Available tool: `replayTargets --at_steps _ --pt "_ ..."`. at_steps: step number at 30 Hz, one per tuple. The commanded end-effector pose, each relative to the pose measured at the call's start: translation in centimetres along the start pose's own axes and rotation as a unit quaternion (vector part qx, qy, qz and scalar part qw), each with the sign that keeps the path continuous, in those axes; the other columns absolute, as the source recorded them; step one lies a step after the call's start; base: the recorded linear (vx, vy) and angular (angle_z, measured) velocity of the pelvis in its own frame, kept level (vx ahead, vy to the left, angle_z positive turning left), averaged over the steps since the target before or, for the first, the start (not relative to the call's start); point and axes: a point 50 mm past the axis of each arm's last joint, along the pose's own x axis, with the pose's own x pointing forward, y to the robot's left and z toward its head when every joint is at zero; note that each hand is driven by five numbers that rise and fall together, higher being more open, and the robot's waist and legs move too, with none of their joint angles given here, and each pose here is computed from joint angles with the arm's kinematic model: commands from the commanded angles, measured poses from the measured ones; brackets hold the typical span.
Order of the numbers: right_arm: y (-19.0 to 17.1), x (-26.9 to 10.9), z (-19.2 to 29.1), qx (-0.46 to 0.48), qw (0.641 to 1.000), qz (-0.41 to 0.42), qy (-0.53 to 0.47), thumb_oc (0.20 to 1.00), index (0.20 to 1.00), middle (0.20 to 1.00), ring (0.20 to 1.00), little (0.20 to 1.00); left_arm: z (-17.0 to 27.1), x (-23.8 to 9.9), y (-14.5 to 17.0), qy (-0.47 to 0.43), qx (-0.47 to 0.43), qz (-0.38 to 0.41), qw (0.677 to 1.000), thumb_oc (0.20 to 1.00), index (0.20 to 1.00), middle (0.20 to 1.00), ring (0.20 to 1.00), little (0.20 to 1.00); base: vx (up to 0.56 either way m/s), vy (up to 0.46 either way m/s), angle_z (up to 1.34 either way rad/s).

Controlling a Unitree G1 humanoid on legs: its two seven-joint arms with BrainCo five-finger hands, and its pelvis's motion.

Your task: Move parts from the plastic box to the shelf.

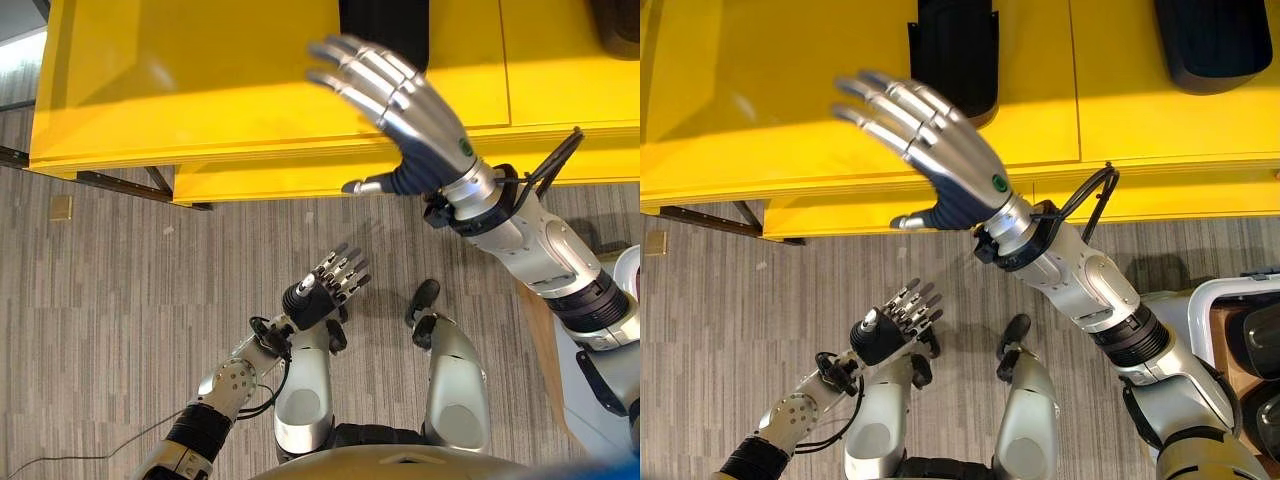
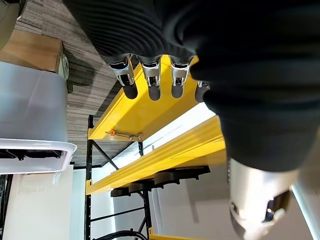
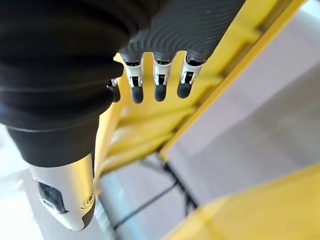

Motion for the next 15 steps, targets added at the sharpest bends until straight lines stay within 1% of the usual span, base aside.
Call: replayTargets --at_steps 1,3,4,7,9,11,13,14,15 --pt "0.3 0.2 -0.2 -0.004 0.997 0.079 0.011 1.0 1.0 1.0 1.0 1.0 -1.1 -0.9 -0.8 0.003 -0.008 -0.04 0.999 1.0 1.0 1.0 1.0 1.0 -0.03 -0.037 -0.03" --pt "1.2 -0.4 -1.3 -0.006 0.992 0.115 0.051 1.0 1.0 1.0 1.0 1.0 -1.1 -1.3 -0.6 0.005 -0.005 -0.038 0.999 1.0 1.0 1.0 1.0 1.0 -0.01 -0.015 -0.01" --pt "1.3 -0.5 -1.5 -0.004 0.991 0.119 0.056 1.0 1.0 1.0 1.0 1.0 -1.1 -1.3 -0.6 0.004 -0.005 -0.038 0.999 1.0 1.0 1.0 1.0 1.0 0.0 0.0 0.0" --pt "2.5 -1.3 -2.1 0.004 0.981 0.179 0.077 1.0 1.0 1.0 1.0 1.0 -0.9 -1.5 -0.5 0.003 -0.001 -0.033 0.999 1.0 1.0 1.0 1.0 1.0 0.0 0.0 0.0" --pt "3.1 -1.8 -2.2 -0.009 0.975 0.209 0.077 1.0 1.0 1.0 1.0 1.0 -0.9 -1.6 -0.5 0.004 0.002 -0.032 0.999 1.0 1.0 1.0 1.0 1.0 0.0 -0.016 0.0" --pt "3.7 -2.5 -3.4 -0.02 0.968 0.225 0.109 1.0 1.0 1.0 1.0 1.0 -0.9 -1.8 -0.5 0.007 0.003 -0.029 1.0 1.0 1.0 1.0 1.0 1.0 0.01 -0.045 0.01" --pt "3.9 -2.8 -4.2 -0.019 0.969 0.215 0.124 1.0 1.0 1.0 1.0 1.0 -0.9 -1.7 -0.4 0.01 0.005 -0.027 1.0 1.0 1.0 1.0 1.0 1.0 0.02 -0.029 0.03" --pt "3.5 -2.6 -4.4 -0.023 0.974 0.184 0.128 1.0 1.0 1.0 1.0 1.0 -0.9 -1.7 -0.5 0.01 0.004 -0.026 1.0 1.0 1.0 1.0 1.0 1.0 0.02 -0.01 0.06" --pt "3.4 -2.6 -4.4 -0.024 0.975 0.182 0.129 1.0 1.0 1.0 1.0 1.0 -0.8 -1.6 -0.5 0.011 0.003 -0.026 1.0 1.0 1.0 1.0 1.0 1.0 0.02 -0.004 0.05"
